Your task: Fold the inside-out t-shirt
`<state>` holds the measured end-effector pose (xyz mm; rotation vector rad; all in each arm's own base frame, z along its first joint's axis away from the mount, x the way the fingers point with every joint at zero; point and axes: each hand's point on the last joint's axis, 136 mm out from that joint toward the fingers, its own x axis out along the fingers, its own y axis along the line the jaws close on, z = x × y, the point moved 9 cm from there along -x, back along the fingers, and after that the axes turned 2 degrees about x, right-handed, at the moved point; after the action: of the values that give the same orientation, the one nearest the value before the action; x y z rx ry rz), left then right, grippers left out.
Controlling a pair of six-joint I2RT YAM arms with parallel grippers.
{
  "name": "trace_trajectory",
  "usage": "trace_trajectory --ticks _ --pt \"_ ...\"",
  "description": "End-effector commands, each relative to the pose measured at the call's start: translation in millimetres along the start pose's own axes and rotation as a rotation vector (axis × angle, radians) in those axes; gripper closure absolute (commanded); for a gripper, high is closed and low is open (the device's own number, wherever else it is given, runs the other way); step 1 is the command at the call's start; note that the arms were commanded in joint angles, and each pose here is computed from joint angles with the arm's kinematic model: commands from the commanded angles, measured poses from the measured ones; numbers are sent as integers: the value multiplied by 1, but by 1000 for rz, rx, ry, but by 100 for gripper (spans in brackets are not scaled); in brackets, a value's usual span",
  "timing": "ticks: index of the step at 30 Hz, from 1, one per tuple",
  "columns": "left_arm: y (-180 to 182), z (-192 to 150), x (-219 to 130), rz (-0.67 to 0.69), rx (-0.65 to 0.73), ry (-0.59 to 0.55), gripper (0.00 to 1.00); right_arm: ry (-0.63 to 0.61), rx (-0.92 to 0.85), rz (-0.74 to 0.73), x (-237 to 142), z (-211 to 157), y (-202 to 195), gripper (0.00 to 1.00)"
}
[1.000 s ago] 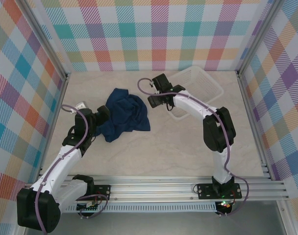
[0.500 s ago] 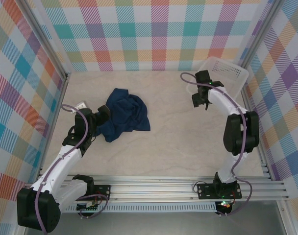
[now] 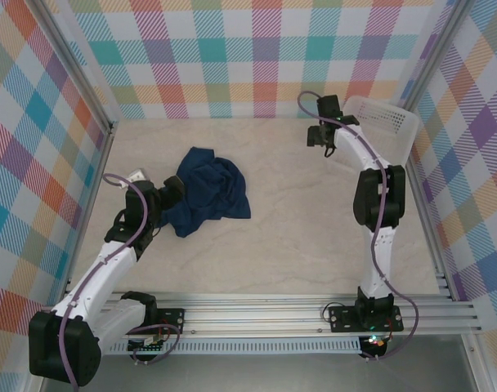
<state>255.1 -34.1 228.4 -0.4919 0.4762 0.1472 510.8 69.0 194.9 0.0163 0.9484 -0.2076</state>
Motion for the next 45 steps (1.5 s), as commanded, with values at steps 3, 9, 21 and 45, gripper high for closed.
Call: trace_trajectory --ticks 3,9,21,45 --pt "-7 -9 14 -38 22 68 0 108 65 -97 4 -10 -56 23" --pt "-18 -25 44 -76 80 235 0 86 78 -145 -19 -17 -98 28" --pt "23 -42 53 179 91 267 5 -51 -390 628 -118 -108 137 19" --pt "0 -87 72 116 192 412 79 218 -317 793 -76 -201 215 91"
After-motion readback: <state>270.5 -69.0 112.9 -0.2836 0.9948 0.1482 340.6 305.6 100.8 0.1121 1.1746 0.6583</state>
